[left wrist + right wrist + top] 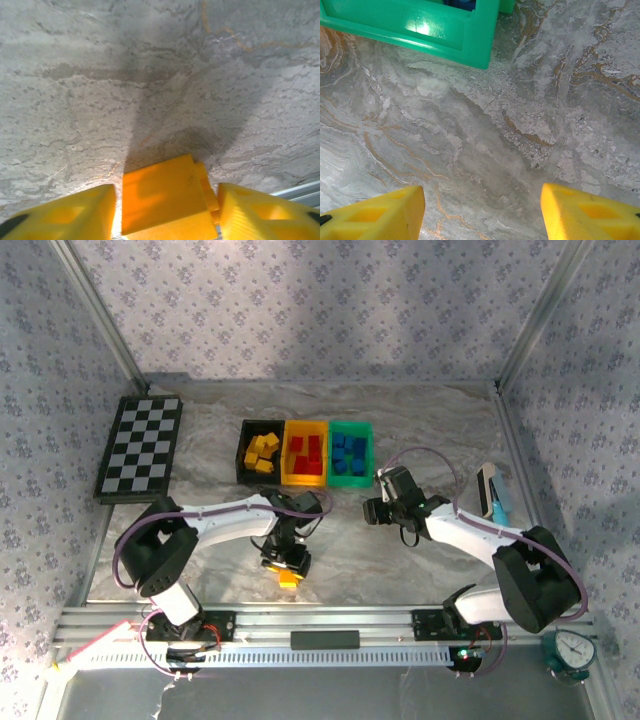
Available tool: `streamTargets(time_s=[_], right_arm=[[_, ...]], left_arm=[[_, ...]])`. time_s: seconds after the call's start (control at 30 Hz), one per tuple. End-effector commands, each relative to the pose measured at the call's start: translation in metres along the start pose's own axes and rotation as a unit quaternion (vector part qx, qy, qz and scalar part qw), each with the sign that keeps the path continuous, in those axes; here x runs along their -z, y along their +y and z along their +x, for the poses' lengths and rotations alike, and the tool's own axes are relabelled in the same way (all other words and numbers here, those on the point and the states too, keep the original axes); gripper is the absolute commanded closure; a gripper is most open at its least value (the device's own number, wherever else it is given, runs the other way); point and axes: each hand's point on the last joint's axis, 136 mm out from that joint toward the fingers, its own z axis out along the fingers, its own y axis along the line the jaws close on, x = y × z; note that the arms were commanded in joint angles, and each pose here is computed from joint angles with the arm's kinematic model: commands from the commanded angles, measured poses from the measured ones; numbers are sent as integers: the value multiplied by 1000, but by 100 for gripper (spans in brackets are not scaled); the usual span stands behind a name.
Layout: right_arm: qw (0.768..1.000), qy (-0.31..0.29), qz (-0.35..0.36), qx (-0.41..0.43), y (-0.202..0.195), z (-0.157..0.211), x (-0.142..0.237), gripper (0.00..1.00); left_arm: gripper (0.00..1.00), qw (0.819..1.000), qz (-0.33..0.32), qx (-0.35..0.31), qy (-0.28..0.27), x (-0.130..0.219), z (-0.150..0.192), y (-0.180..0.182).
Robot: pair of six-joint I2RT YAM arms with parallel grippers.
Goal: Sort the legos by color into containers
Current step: Pick up the lego from the middle-left of the table.
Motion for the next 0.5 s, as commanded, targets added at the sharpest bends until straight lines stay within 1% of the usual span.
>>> streamTargets(time_s=[0.0,0.27,0.47], right_arm=[[1000,-8,6,4,0,-7,6,36],[1000,-9,5,4,1,-7,6,36],[1000,-10,3,5,2,-7,7,36]], left_arm=[[52,1000,-14,-3,7,-1,6,6],[53,1000,-10,-1,-16,11,-2,8],[53,998,5,15,-62,36,-22,16]])
